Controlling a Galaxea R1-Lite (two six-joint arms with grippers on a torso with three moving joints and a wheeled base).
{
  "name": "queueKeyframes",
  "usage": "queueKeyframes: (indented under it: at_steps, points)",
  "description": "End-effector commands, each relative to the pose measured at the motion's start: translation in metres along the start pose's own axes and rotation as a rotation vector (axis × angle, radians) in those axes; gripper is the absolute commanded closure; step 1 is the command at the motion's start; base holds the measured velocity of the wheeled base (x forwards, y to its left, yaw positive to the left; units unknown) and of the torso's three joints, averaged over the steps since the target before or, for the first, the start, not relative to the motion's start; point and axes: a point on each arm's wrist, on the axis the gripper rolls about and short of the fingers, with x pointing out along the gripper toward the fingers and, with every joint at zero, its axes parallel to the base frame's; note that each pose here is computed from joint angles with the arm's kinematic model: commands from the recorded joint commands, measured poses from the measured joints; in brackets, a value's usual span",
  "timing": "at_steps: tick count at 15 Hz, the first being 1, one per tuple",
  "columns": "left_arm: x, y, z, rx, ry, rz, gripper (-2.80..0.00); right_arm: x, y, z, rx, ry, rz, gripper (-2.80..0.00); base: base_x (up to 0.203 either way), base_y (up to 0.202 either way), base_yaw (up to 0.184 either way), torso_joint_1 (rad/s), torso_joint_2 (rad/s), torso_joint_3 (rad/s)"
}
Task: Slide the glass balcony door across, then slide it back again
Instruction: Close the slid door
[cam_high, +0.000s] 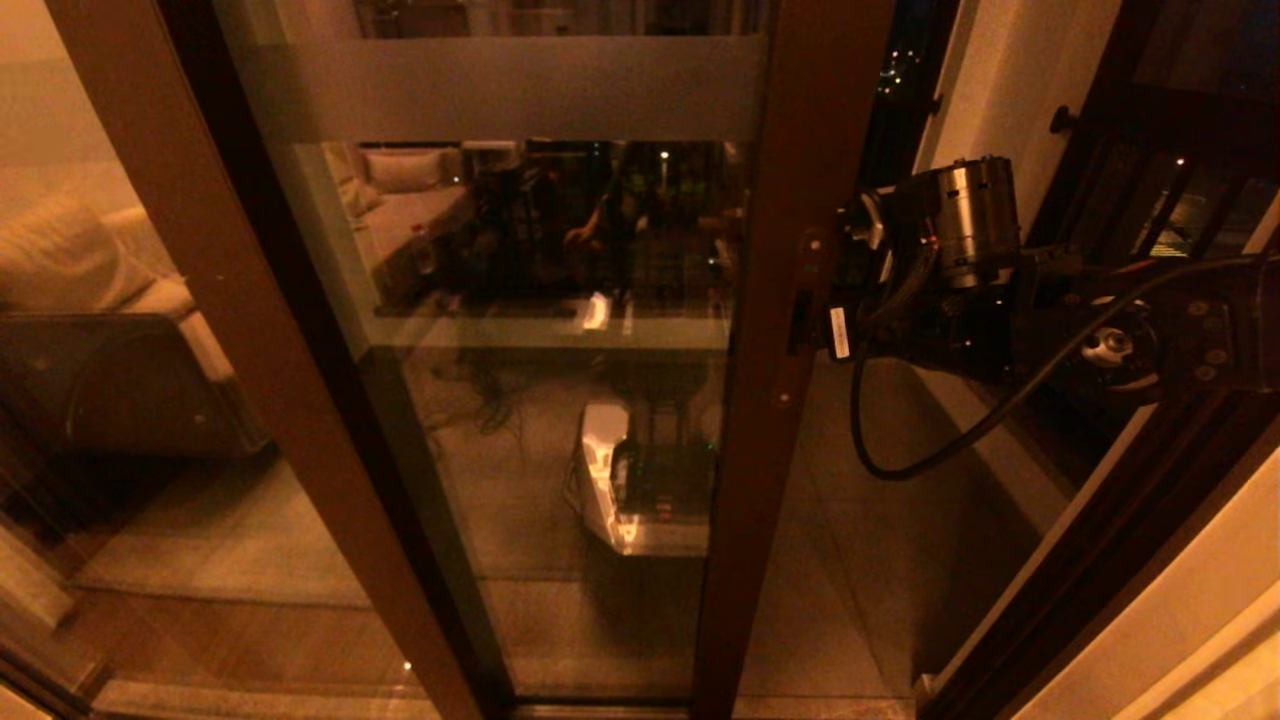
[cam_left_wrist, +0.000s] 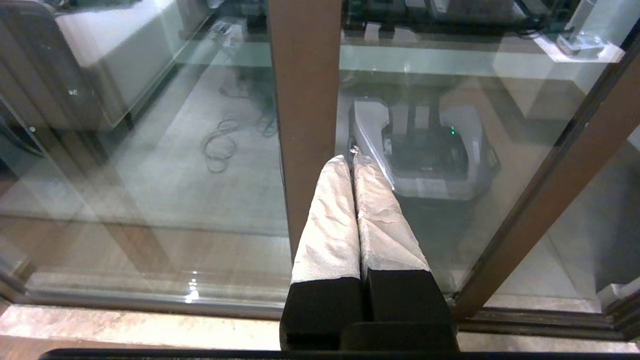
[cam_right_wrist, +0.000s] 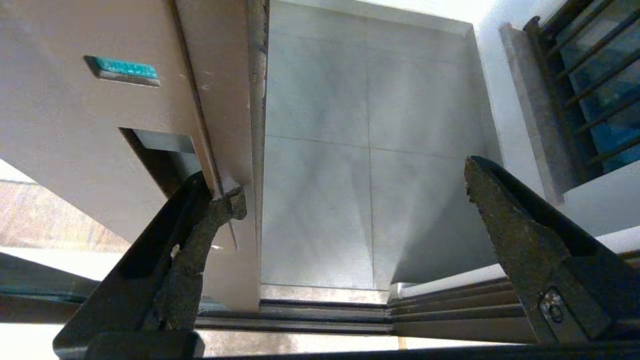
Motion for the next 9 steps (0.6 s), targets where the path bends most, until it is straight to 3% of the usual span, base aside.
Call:
queueKeyframes:
  at_steps: [1,9]
  points:
    - [0.0,0.0,0.0,0.0,0.002,0.001,0.0,-0.008,-0.004,0.003,0.004,-0.01,-0.003,-2.8,0.0,0.0,0.0,0.0,0.0,0.0]
    - [0.0,0.0,0.0,-0.001,0.001,0.001,0.0,-0.022,-0.007,-0.002,-0.006,0.0,0.01,-2.8,0.0,0.0,0.0,0.0,0.0,0.0]
